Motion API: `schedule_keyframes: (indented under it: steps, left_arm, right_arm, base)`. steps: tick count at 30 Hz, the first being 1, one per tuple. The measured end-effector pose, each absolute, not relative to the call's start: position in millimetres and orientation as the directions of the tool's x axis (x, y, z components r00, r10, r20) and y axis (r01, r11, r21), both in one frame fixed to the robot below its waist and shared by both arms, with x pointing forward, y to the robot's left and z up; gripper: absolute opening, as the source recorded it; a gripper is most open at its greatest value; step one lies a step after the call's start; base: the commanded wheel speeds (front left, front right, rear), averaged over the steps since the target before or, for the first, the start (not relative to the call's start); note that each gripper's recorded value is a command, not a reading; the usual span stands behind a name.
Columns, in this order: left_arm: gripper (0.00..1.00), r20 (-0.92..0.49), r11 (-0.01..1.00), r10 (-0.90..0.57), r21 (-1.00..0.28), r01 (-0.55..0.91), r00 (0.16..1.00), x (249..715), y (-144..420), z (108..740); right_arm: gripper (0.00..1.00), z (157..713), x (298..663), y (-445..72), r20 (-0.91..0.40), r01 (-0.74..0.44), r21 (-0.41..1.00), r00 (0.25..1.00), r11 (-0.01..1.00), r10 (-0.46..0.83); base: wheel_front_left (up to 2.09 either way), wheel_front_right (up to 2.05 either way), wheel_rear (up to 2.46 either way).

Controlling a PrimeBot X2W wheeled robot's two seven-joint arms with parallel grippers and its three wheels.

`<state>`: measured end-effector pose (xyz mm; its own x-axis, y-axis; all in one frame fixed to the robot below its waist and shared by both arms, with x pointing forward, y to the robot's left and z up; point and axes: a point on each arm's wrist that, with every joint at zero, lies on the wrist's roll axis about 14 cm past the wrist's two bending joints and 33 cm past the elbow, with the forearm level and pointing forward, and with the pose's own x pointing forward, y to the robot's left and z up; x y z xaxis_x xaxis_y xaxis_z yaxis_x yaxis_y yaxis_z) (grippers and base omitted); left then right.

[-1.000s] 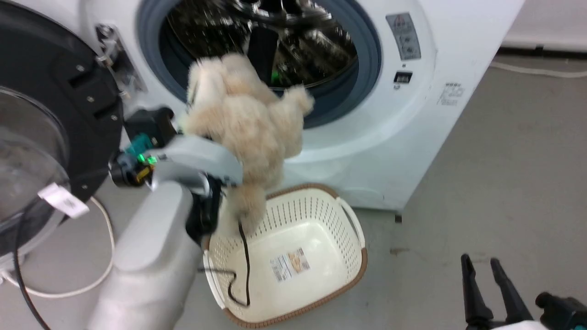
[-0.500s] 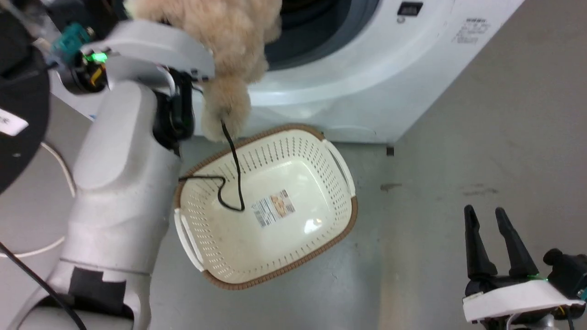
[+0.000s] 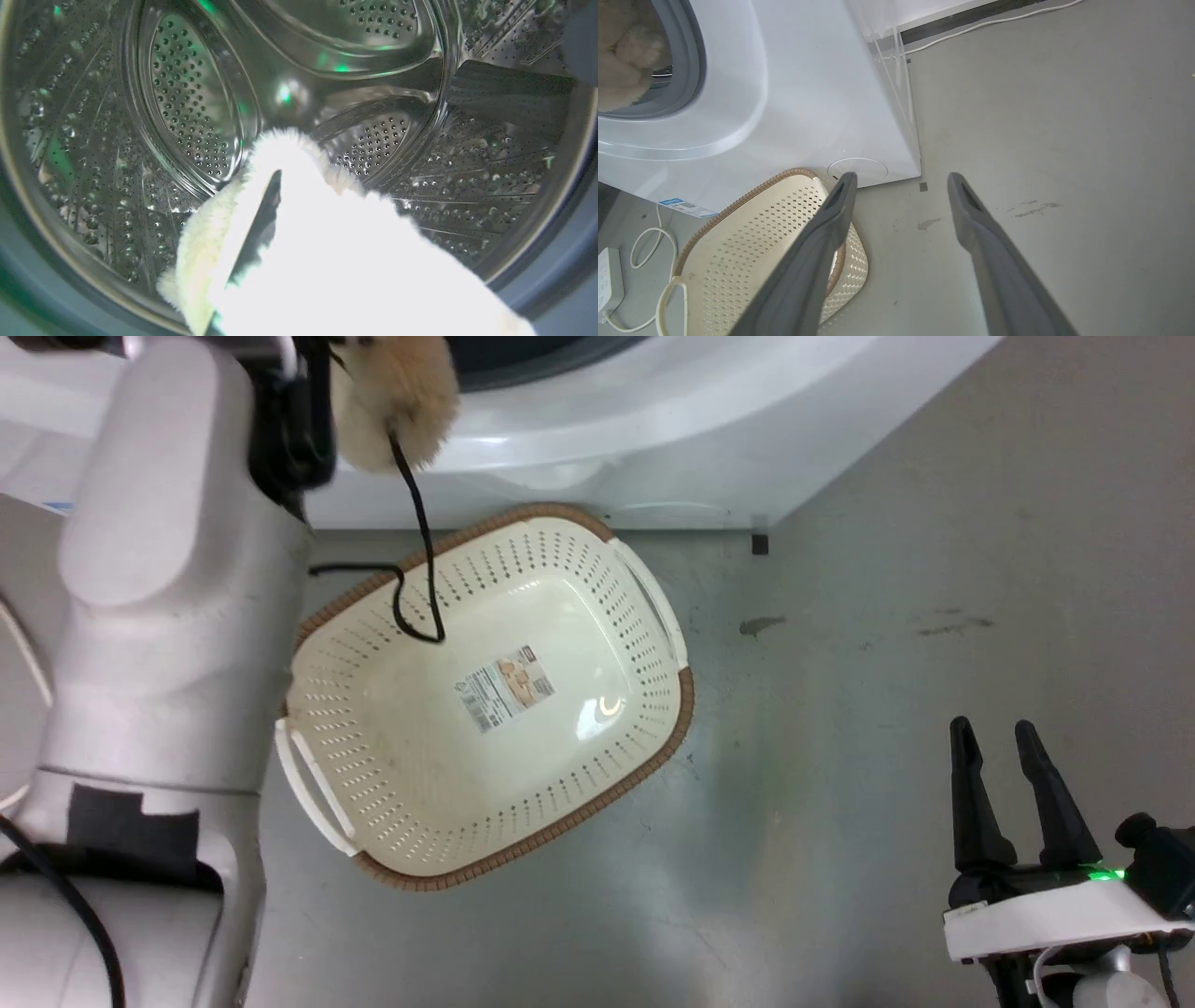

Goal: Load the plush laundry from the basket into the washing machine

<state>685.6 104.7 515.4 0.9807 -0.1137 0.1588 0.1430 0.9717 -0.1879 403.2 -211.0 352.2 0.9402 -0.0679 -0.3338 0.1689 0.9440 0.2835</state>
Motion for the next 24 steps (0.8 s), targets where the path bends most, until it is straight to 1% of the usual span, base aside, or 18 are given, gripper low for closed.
schedule_keyframes:
  steps: [11,24]
  left_arm:
    - [0.0,0.213,0.967,-0.136,-0.184,0.176,0.968,719,87,516]
    - [0.0,0.236,0.975,-0.17,-0.099,0.197,0.957,754,77,506]
  right_arm:
    - [1.0,337,395,-224,-0.374,0.216,0.255,0.921,0.942,-0.11]
    - [1.0,326,379,-241,-0.416,0.278,0.218,0.893,0.936,-0.169]
  base:
    - [0.0,0.0,0.0]
    - [0.0,0.0,0.0]
